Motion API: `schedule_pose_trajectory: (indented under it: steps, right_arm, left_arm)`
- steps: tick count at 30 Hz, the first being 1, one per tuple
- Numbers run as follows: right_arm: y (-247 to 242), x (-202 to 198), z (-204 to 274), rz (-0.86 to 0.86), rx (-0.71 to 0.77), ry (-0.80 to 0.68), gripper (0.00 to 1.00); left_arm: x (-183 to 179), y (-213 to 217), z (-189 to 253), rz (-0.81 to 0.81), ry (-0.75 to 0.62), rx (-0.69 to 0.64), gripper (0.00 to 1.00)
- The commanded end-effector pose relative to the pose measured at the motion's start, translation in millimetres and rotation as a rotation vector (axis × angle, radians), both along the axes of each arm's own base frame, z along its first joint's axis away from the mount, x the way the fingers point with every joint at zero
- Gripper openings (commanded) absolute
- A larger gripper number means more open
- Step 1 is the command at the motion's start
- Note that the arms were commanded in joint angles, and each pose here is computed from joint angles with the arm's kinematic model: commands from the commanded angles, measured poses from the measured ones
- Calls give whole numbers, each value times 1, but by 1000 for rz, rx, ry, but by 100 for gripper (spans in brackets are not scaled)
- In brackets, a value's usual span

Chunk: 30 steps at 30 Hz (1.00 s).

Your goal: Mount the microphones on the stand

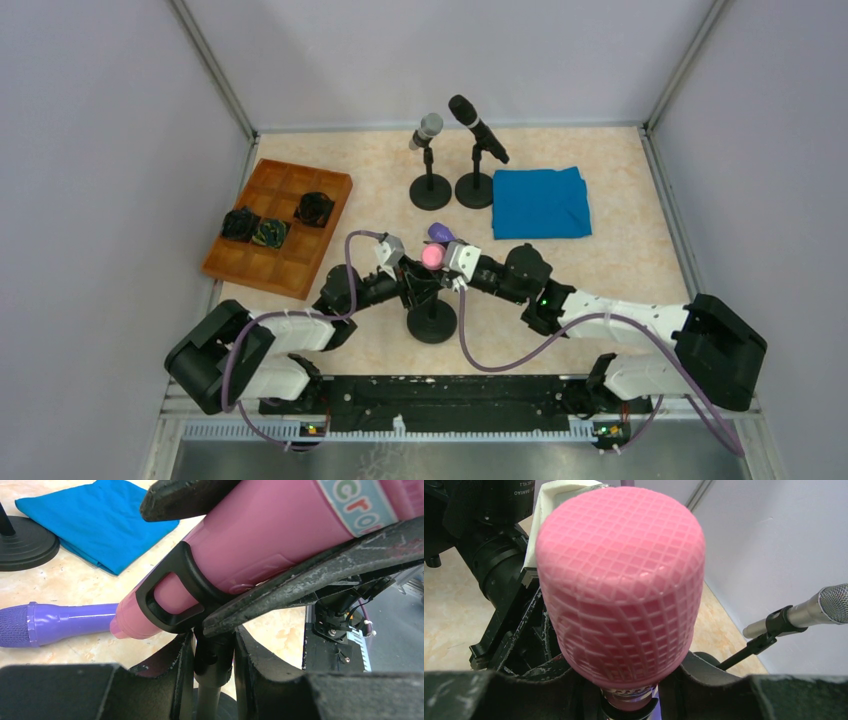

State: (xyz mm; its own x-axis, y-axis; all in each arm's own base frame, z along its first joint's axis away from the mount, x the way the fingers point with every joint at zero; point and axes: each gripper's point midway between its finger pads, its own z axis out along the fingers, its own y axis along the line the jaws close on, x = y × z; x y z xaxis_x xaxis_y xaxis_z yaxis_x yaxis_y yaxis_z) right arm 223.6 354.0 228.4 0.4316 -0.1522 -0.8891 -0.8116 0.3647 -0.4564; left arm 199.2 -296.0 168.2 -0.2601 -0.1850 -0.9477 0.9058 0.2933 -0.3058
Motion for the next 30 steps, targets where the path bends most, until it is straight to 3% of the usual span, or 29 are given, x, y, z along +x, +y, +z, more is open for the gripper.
schedule_pose_trajectory:
  steps: [1, 13, 22, 26, 30]
  right_arm:
    - [-59, 6, -153, -142, -460, 274, 0]
    - [-57, 8, -138, -150, -427, 258, 0]
    - [-25, 16, -12, -126, -82, 156, 32]
    - [-10, 5, 18, -68, -23, 101, 51]
    - [0, -8, 39, -22, 26, 47, 60]
  left_arm:
    - [-43, -5, 72, -178, -242, -184, 0]
    - [-40, -5, 71, -164, -233, -180, 0]
    - [-25, -5, 50, -88, -170, -126, 0]
    - [-24, -5, 47, -88, -158, -125, 0]
    - [-23, -6, 45, -86, -151, -124, 0]
